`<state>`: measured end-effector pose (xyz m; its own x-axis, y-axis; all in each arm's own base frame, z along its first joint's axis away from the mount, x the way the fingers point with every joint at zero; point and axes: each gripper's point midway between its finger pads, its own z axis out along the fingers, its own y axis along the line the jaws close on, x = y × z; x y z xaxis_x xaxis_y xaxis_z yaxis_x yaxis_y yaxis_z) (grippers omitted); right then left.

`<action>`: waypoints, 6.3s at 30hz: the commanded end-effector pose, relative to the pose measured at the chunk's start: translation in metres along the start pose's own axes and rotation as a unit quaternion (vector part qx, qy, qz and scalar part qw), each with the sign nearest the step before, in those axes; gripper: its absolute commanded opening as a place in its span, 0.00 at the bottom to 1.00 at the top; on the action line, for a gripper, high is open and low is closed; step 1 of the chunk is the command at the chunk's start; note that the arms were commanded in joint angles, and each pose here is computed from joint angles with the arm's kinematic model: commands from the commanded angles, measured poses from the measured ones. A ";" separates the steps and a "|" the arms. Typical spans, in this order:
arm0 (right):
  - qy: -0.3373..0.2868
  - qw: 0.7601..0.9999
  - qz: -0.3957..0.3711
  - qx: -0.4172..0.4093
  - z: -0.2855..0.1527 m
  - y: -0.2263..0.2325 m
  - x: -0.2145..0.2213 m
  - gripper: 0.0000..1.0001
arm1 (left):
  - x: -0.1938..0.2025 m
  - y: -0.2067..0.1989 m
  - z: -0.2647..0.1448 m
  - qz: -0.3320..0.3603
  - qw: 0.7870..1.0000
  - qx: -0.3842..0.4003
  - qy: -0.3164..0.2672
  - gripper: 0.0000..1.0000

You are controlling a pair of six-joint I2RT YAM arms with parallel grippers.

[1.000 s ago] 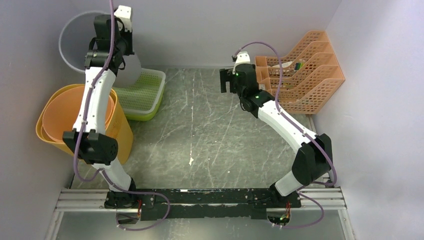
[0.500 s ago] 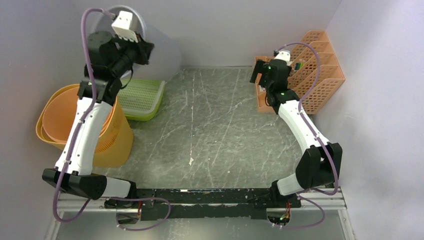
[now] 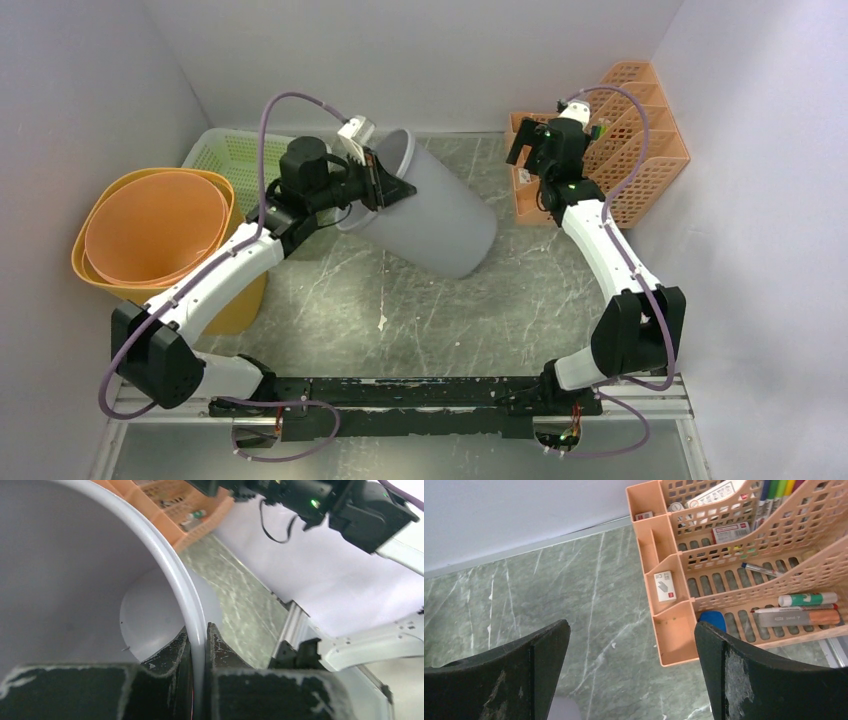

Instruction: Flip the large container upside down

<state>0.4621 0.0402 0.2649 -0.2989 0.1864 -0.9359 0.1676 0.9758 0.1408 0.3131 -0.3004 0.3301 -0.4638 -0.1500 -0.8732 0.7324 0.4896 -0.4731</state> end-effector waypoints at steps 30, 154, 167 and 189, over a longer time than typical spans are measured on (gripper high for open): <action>-0.015 0.999 0.036 0.027 -0.002 -0.043 -0.014 1.00 | 0.047 -0.091 0.002 -0.302 0.864 0.370 -0.157 0.07; -0.055 0.988 0.050 -0.135 -0.049 0.016 -0.088 1.00 | 0.229 0.014 0.189 0.028 0.969 -0.065 0.237 0.99; 0.013 0.985 0.035 -0.167 -0.028 0.043 -0.029 1.00 | -0.017 0.039 0.047 0.213 0.935 -0.261 0.110 0.99; 0.097 0.969 -0.062 -0.219 -0.033 0.148 0.067 1.00 | -0.117 0.172 -0.264 0.059 0.786 -0.614 -0.034 0.91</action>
<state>0.4346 0.2014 0.2390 -0.4738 0.0666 -0.8781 -0.2878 0.9307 0.2259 0.3849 0.0113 0.3976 -0.3303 -0.0299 -0.9434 -0.2041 0.9781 0.0404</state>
